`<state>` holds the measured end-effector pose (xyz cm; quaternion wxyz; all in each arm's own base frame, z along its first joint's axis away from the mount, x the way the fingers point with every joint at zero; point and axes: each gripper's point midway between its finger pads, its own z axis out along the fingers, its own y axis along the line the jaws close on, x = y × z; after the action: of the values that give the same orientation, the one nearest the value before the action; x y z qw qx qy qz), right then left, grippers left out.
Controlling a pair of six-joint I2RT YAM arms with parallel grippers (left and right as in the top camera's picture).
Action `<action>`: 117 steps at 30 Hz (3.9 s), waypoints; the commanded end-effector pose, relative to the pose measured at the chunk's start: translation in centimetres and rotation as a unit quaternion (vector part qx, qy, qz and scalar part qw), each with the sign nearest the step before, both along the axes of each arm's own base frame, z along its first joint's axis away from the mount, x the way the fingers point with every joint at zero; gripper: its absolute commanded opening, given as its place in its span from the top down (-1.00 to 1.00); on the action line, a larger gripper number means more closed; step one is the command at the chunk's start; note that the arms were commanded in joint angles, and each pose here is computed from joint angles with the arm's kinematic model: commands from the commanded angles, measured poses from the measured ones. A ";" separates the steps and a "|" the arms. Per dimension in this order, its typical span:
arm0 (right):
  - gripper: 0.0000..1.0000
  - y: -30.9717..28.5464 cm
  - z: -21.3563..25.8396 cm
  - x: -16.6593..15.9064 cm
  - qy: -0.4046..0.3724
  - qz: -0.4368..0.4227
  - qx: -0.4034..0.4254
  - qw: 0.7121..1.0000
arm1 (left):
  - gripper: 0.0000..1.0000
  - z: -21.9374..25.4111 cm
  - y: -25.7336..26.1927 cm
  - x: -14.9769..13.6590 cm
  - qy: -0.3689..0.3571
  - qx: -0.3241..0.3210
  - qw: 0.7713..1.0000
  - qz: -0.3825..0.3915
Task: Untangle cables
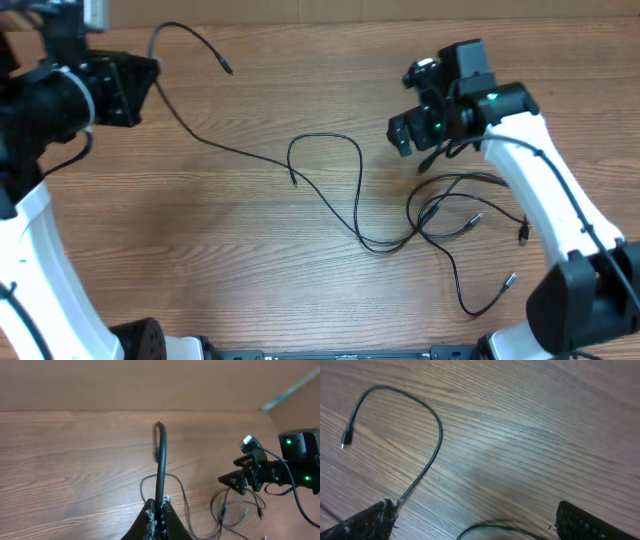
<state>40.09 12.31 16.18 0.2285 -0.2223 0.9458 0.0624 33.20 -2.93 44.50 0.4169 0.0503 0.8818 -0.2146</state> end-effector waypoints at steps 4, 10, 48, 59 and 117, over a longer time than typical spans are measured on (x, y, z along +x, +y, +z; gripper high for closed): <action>-0.99 -2.4 2.1 -0.9 -0.024 -0.076 -0.063 0.995 | 0.92 -3.9 -3.6 1.9 0.065 0.016 0.997 -0.042; -1.00 -2.6 3.8 -0.6 -0.045 -0.125 -0.034 0.990 | 0.91 -8.4 -6.7 3.1 0.134 0.070 0.986 -0.062; -1.00 -1.6 25.3 -12.0 -0.286 -0.085 0.214 0.930 | -0.90 -35.4 -24.8 -7.2 0.267 0.272 0.874 -0.301; -1.00 2.0 26.2 -14.8 -0.250 0.011 0.288 0.924 | -1.00 -36.6 -32.5 -9.9 0.090 0.288 0.824 -0.479; -1.00 5.0 12.4 -4.0 -0.086 0.008 0.202 0.976 | 0.89 -8.3 -13.2 -5.2 0.029 0.247 0.960 -0.131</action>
<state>36.27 14.79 29.70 0.3794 -0.1384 0.8976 0.1769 27.84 -17.05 33.82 0.3042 0.2855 0.9073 -0.0517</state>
